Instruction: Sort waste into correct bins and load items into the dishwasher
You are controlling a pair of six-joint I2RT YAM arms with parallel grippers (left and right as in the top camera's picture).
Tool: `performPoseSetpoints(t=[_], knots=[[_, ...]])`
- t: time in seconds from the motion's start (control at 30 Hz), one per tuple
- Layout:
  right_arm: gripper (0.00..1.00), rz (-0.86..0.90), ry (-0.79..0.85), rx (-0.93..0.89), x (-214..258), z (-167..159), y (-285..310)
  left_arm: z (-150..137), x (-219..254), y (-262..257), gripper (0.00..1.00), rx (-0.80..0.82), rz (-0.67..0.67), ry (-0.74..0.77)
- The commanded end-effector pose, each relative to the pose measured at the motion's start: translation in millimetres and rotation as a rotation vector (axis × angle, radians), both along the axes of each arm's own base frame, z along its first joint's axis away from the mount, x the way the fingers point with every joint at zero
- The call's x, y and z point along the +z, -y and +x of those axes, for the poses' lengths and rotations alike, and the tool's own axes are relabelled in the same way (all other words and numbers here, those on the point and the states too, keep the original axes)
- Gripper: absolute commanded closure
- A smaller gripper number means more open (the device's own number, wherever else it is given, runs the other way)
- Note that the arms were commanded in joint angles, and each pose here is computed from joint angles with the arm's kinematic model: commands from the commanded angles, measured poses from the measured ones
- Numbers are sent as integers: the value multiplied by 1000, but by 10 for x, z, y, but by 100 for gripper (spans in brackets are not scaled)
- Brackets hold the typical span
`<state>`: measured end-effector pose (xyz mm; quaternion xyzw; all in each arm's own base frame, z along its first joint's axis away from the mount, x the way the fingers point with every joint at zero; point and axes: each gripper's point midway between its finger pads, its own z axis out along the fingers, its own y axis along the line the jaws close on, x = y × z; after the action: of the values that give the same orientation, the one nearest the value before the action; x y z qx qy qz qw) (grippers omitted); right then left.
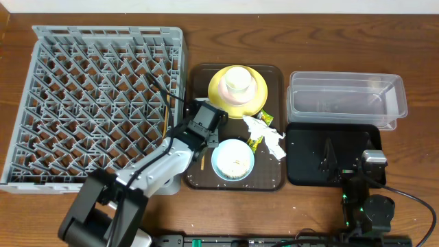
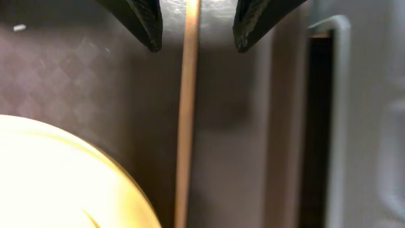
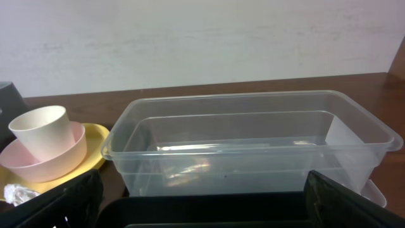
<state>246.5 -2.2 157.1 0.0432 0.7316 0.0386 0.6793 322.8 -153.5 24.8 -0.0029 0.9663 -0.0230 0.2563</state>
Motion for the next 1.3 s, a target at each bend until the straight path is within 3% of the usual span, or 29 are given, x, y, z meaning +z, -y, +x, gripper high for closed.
performPoseSetpoints(t=[0.0,0.3,0.4,0.43,0.57,0.9,1.07,1.27], knots=[[1,8,0,4,-4,-2,-15,16,-71,89,62,-56,-12,-24],[1,8,0,4,-4,-2,-15,-42,-415,52,63,-55,30,-98],[1,8,0,4,-4,-2,-15,-56,-482,44,81,-54,38,-111],[1,8,0,4,-4,-2,-15,-57,-479,44,92,-54,38,-111],[1,8,0,4,-4,-2,-15,-14,-365,59,92,-52,26,-80],[1,8,0,4,-4,-2,-15,183,815,52,92,-76,-43,228],[1,8,0,4,-4,-2,-15,162,1478,-275,92,-47,61,418],[1,8,0,4,-4,-2,-15,86,1597,-604,92,-17,125,417]])
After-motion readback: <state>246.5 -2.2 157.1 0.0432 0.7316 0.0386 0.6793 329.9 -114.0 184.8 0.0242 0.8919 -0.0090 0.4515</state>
